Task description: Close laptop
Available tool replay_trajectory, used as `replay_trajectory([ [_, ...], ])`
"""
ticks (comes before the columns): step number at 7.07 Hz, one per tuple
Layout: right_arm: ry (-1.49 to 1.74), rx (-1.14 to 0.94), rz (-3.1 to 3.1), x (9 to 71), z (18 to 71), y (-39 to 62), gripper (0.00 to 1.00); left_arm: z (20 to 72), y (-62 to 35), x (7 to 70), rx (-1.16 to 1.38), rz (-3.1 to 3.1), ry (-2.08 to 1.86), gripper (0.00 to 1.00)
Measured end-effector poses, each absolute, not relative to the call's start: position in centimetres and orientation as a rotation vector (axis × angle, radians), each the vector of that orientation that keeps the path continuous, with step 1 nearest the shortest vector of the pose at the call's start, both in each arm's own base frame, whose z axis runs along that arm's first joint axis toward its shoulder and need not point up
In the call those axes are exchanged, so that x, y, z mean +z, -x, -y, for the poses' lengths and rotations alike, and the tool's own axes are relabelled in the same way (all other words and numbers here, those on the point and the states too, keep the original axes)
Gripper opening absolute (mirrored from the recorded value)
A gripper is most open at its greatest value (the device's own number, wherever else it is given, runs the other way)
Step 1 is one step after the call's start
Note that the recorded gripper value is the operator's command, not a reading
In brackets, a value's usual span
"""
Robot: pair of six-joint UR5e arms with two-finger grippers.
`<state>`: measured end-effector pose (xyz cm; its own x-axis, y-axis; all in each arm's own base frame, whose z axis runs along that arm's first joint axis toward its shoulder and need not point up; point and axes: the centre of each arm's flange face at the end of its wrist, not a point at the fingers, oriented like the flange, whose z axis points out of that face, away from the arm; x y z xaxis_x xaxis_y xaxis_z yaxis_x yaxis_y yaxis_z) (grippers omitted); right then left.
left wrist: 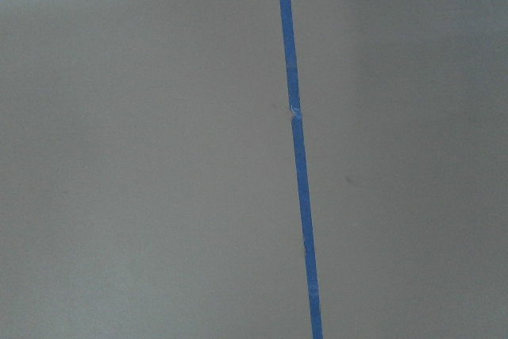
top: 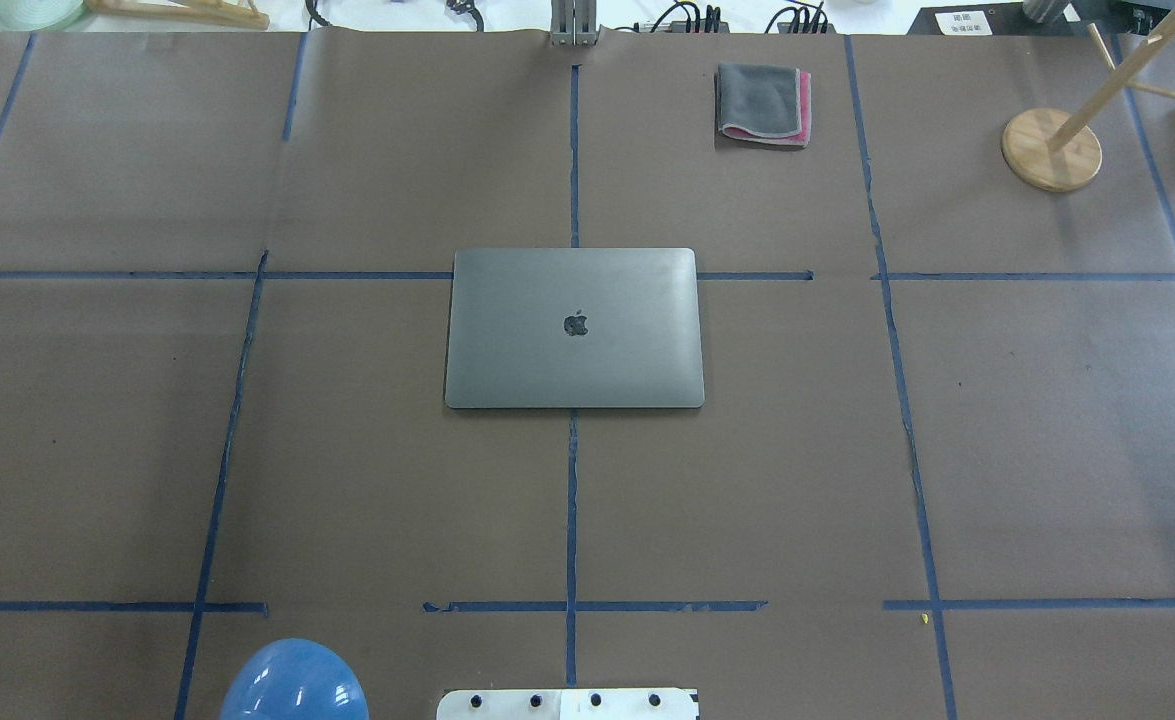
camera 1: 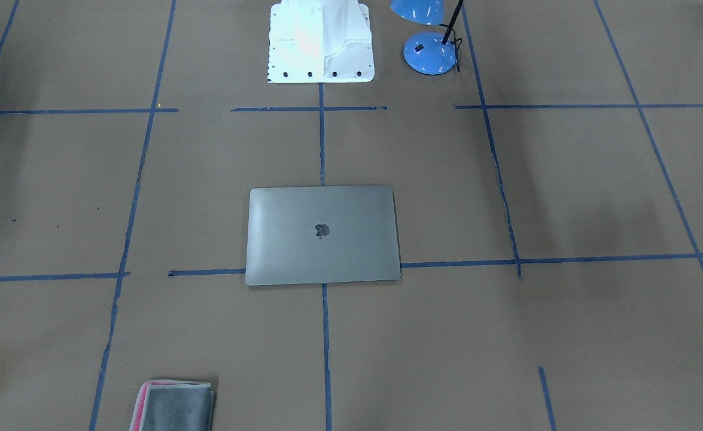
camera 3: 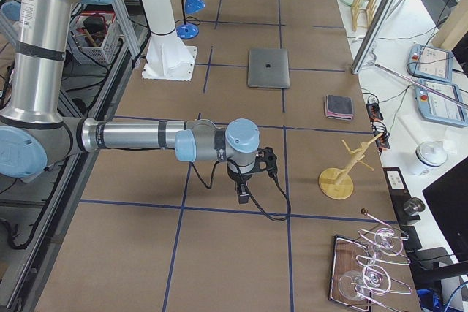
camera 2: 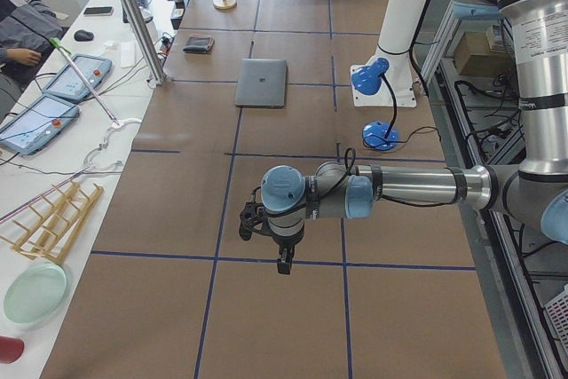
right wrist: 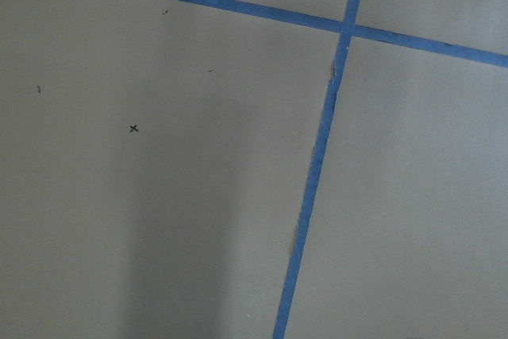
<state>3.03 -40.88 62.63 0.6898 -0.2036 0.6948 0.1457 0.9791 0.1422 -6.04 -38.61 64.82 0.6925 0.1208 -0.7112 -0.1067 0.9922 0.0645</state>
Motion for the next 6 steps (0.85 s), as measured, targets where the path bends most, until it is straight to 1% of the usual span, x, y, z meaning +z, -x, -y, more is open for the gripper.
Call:
replay_trajectory([
  [6,-0.083,-0.182,0.788,62.54,40.63,-3.56,1.00,38.73,6.09,64.67,0.130,-0.789,-0.024,1.00],
])
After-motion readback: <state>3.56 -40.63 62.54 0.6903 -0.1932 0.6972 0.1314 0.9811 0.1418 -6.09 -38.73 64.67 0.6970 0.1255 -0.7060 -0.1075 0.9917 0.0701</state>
